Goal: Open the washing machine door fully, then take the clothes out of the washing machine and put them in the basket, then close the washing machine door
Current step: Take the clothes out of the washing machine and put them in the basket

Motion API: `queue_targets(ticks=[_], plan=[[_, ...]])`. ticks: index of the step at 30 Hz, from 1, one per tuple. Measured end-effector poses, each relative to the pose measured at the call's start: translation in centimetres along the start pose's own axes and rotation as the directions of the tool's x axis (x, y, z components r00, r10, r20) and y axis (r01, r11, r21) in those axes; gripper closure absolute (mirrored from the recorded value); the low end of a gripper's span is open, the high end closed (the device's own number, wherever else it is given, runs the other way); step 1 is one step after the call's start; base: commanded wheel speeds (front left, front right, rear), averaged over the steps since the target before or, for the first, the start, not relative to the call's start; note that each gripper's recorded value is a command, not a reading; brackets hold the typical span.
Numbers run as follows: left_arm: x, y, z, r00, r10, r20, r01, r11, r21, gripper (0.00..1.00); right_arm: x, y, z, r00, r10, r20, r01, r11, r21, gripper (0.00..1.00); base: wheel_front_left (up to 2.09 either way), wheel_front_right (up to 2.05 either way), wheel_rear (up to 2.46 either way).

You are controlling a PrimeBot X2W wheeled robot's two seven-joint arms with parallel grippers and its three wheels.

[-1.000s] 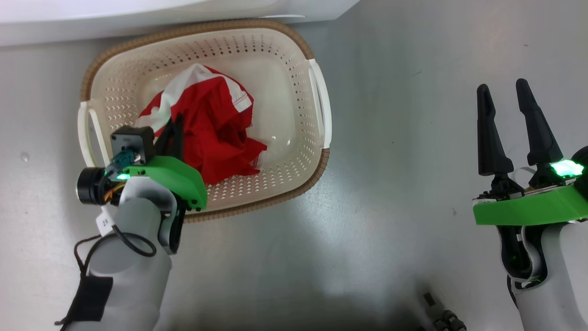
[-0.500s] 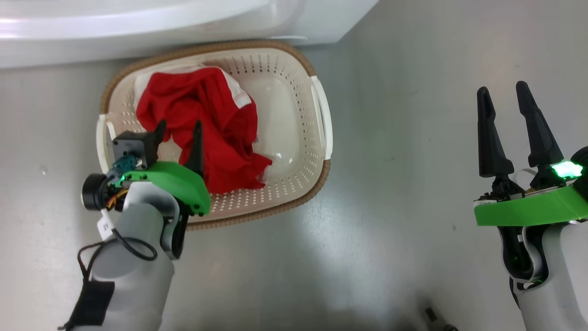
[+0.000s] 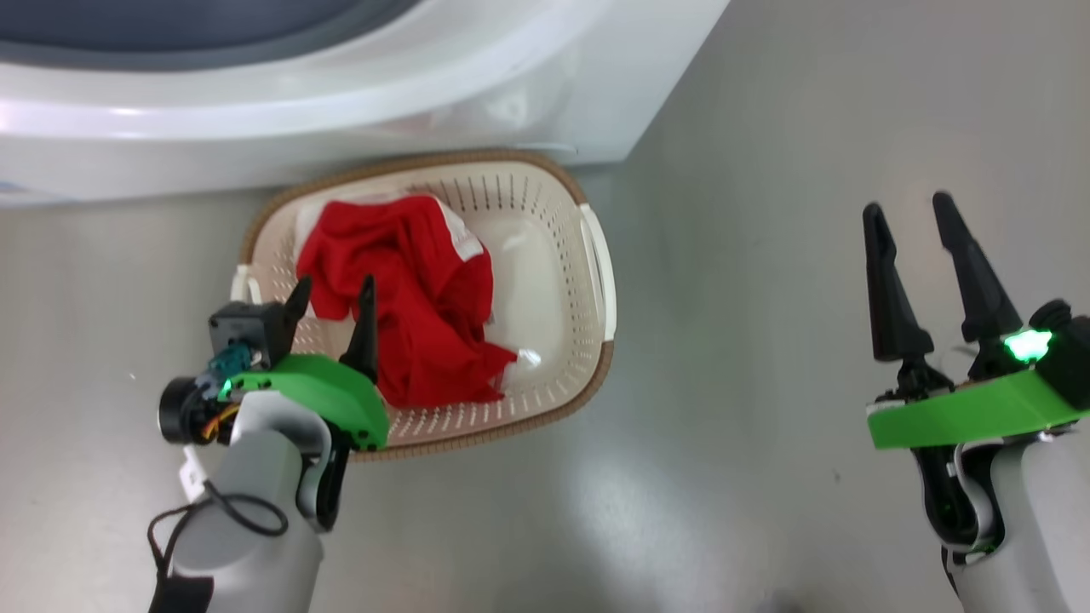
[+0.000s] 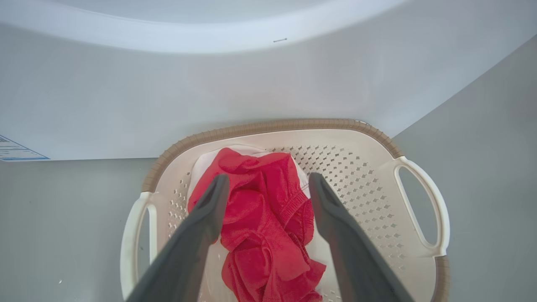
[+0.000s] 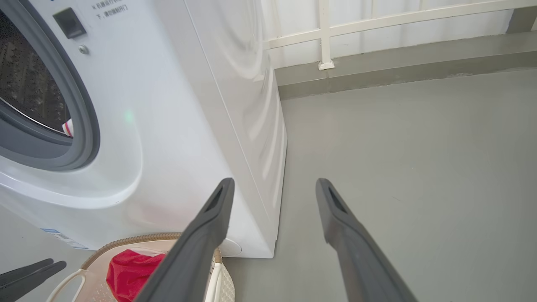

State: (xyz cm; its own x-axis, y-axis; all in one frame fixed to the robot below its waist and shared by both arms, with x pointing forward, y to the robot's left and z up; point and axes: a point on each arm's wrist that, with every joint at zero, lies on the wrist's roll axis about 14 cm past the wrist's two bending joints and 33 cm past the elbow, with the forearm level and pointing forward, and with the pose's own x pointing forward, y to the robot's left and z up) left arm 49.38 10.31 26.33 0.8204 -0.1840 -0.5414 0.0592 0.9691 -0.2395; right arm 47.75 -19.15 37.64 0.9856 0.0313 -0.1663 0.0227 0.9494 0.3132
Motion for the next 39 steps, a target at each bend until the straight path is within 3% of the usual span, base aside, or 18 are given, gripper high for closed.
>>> queue_targets(ticks=[18, 39], plan=[[-8.2, -0.3, 7.4, 0.966, -0.012, 0.259, 0.003, 0.999, 0.037, 0.00, -5.3, 1.6, 4.4, 0.997, 0.032, 0.066, -0.031, 0.999, -0.015, 0.00, 0.00, 0.00, 0.00], [-18.9, -0.4, 12.4, 0.855, -0.013, 0.518, -0.048, 0.993, 0.104, 0.00, -11.8, 1.8, 6.2, 0.994, 0.037, 0.102, -0.034, 0.999, -0.031, 0.00, 0.00, 0.00, 0.00]])
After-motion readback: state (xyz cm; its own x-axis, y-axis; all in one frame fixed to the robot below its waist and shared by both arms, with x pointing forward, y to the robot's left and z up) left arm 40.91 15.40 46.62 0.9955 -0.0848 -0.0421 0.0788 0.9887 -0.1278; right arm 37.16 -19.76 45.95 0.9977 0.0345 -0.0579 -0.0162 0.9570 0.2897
